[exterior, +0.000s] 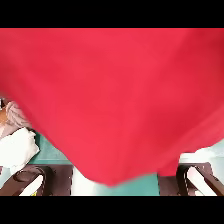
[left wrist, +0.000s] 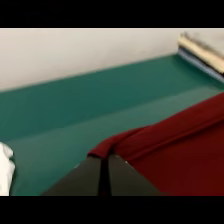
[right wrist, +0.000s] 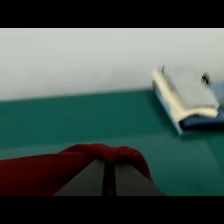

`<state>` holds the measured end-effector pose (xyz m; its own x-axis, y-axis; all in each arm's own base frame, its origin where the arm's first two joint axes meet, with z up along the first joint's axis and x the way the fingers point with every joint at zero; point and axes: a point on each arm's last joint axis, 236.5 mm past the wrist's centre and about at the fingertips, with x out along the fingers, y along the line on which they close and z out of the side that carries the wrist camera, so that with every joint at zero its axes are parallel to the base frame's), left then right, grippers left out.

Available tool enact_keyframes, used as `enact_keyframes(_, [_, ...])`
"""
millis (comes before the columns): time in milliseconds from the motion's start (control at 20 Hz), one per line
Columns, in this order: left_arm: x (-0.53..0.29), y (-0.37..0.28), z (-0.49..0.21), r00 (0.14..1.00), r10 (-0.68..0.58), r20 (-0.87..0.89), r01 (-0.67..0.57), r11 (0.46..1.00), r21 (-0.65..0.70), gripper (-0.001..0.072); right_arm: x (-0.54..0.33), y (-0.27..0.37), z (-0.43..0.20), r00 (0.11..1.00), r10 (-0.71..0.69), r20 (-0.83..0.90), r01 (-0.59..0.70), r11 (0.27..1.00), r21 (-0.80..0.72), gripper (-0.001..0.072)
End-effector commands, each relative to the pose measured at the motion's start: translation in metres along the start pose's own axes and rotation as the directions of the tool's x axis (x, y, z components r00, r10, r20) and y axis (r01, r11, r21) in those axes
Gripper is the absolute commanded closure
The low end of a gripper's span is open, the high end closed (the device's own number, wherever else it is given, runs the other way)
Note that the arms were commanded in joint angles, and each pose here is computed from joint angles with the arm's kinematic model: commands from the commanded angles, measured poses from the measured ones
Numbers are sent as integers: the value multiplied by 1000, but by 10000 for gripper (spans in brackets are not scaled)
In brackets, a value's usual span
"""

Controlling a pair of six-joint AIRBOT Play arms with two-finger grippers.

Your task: Fold the shirts.

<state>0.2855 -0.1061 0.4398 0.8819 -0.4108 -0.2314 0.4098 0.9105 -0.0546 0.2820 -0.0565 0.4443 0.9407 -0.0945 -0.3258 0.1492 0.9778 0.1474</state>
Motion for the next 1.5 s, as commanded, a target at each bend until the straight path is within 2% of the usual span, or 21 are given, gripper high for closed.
enact_keyframes(0, [74,35,-127,933,28,-358,-60,995,-80,684,76,-21,-113,879,59,-474,-4,993,117,700])
enact_keyframes(150, [123,50,-224,833,-3,-554,-89,986,-140,684,130,-26,-187,721,26,-692,28,997,66,700])
enact_keyframes(300, [165,69,-262,830,23,-557,-128,980,-150,683,186,-18,-236,657,-52,-752,16,998,-55,699])
enact_keyframes(400, [190,82,-261,861,53,-506,-148,977,-151,684,223,-6,-258,668,-53,-743,-14,996,-83,700])
enact_keyframes(600, [231,106,-253,911,115,-397,-186,972,-145,684,282,-1,-273,744,-36,-667,14,999,-39,700])
enact_keyframes(850, [265,131,-259,925,184,-331,-229,968,-102,684,325,-1,-259,833,-27,-552,12,999,-30,700])
enact_keyframes(1000, [275,139,-272,917,201,-345,-240,968,-75,684,337,-3,-254,857,-27,-515,14,999,-30,700])
enact_keyframes(1200, [267,158,-295,880,228,-416,-275,960,-55,684,340,-11,-281,809,-57,-585,29,998,-57,700])
enact_keyframes(1350, [240,178,-330,799,222,-558,-329,939,-98,684,331,-24,-304,744,-108,-660,51,993,-105,700])
enact_keyframes(1450, [226,172,-353,741,189,-645,-310,948,-78,684,321,-27,-319,707,-114,-698,53,993,-108,700])
